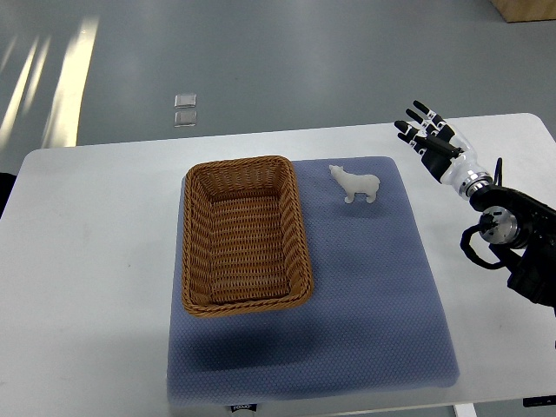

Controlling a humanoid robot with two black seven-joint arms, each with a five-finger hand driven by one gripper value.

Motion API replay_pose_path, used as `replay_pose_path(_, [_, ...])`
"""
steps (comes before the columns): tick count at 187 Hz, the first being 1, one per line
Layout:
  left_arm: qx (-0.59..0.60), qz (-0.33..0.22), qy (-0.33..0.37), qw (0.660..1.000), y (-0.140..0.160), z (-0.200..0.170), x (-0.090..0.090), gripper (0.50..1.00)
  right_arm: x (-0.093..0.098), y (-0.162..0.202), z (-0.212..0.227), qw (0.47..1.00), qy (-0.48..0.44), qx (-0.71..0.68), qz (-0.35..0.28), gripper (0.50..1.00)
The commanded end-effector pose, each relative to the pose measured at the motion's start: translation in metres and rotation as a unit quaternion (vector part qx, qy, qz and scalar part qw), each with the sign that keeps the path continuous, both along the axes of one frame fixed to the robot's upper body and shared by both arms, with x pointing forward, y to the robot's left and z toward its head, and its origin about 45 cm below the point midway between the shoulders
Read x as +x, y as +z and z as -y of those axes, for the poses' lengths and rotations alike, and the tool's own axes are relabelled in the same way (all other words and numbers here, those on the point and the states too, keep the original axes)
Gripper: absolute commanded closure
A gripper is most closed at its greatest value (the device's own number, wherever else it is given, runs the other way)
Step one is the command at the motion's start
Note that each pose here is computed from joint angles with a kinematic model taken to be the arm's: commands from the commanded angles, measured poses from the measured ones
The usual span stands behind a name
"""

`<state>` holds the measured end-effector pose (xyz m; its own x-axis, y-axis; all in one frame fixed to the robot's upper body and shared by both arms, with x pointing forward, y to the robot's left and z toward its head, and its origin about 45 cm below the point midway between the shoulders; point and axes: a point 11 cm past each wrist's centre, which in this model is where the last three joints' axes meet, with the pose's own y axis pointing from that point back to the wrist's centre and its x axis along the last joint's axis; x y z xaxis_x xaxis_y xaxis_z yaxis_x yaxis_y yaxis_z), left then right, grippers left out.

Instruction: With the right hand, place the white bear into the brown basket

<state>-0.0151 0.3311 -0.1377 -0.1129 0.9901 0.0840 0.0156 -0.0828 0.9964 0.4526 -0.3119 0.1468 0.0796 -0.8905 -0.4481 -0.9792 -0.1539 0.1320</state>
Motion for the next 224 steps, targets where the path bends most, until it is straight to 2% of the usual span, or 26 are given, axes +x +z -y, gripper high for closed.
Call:
replay_pose_path(1, [0.0,0.0,0.0,1.0,0.0,0.0,0.0,0.5,0.0,-0.001,0.0,1.0,0.001,-0.001,-0.001,0.576])
replay_pose_path(178, [0.0,0.0,0.0,1.0,0.0,0.0,0.0,0.5,0.002,0.003,-0.004,0.999,0.022,-0.023,0.005,0.576])
replay_pose_path(224, [0.0,0.0,0.0,1.0,0.0,0.0,0.0,0.5,0.004,0.008,-0.015,0.994,0.07,-0.087,0.015,0.576])
